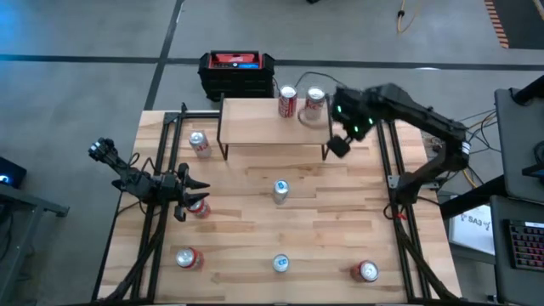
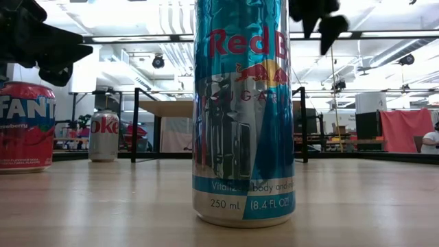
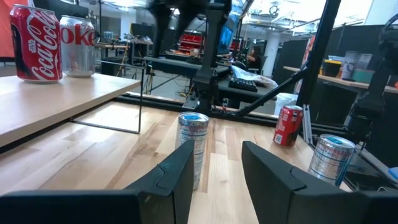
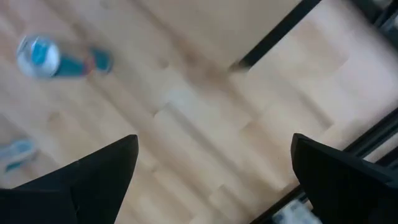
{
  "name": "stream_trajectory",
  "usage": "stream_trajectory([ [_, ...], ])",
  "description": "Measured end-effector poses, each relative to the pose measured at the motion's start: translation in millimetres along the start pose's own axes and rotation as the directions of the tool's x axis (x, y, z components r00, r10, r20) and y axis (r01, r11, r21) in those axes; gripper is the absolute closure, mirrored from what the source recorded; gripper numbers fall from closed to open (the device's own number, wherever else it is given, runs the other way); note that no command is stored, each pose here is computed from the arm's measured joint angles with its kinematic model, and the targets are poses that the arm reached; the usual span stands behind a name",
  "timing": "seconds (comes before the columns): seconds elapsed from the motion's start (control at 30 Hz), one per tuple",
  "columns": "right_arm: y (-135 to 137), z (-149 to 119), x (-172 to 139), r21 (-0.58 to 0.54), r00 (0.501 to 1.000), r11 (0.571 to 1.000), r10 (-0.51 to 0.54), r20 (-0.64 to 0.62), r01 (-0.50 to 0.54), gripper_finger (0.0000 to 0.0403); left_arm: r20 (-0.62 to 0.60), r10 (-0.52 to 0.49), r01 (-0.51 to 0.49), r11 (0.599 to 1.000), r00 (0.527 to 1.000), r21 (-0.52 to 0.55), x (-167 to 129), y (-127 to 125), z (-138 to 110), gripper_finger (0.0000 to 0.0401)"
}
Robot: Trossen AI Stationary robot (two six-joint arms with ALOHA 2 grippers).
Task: Place canned beverage on shelf
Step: Move the red and white soda can
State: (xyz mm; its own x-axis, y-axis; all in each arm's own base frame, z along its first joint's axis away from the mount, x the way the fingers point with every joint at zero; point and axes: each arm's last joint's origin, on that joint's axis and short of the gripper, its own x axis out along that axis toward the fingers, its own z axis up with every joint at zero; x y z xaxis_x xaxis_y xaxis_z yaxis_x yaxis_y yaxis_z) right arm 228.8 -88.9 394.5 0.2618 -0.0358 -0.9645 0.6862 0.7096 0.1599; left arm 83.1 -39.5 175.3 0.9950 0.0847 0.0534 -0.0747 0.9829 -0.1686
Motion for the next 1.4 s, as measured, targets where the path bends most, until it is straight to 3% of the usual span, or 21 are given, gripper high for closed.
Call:
stream_trajectory([
  [0.3,51,-66,17,0.009,0.980,0.997,0.076,-0.183,-0.076,0.0003,0.000,0.000,0.000,1.000,1.000,-0.001,0,0,0,0.0283],
  [0.5,87,-107,32,0.074,0.917,0.994,0.101,-0.385,-0.079,0.0003,0.000,0.000,0.000,1.000,1.000,-0.001,0,0,0,0.0283],
  [0.63,109,-132,37,0.107,0.886,0.994,0.069,-0.458,-0.023,0.0003,0.000,0.000,0.000,1.000,1.000,0.000,0,0,0,0.0283],
  [0.87,149,-178,49,0.099,0.883,0.995,0.038,-0.468,0.010,0.0003,0.000,0.000,0.000,1.000,1.000,0.000,0,0,0,0.0283],
  [1.17,179,-249,56,0.199,0.930,0.977,0.003,-0.369,0.076,0.0003,0.000,0.000,0.000,1.000,1.000,0.000,0,0,0,0.0283],
  [1.4,199,-295,73,0.240,0.923,0.966,0.000,-0.384,0.100,0.0003,0.000,0.000,0.000,1.000,1.000,0.000,0,0,0,0.0283],
])
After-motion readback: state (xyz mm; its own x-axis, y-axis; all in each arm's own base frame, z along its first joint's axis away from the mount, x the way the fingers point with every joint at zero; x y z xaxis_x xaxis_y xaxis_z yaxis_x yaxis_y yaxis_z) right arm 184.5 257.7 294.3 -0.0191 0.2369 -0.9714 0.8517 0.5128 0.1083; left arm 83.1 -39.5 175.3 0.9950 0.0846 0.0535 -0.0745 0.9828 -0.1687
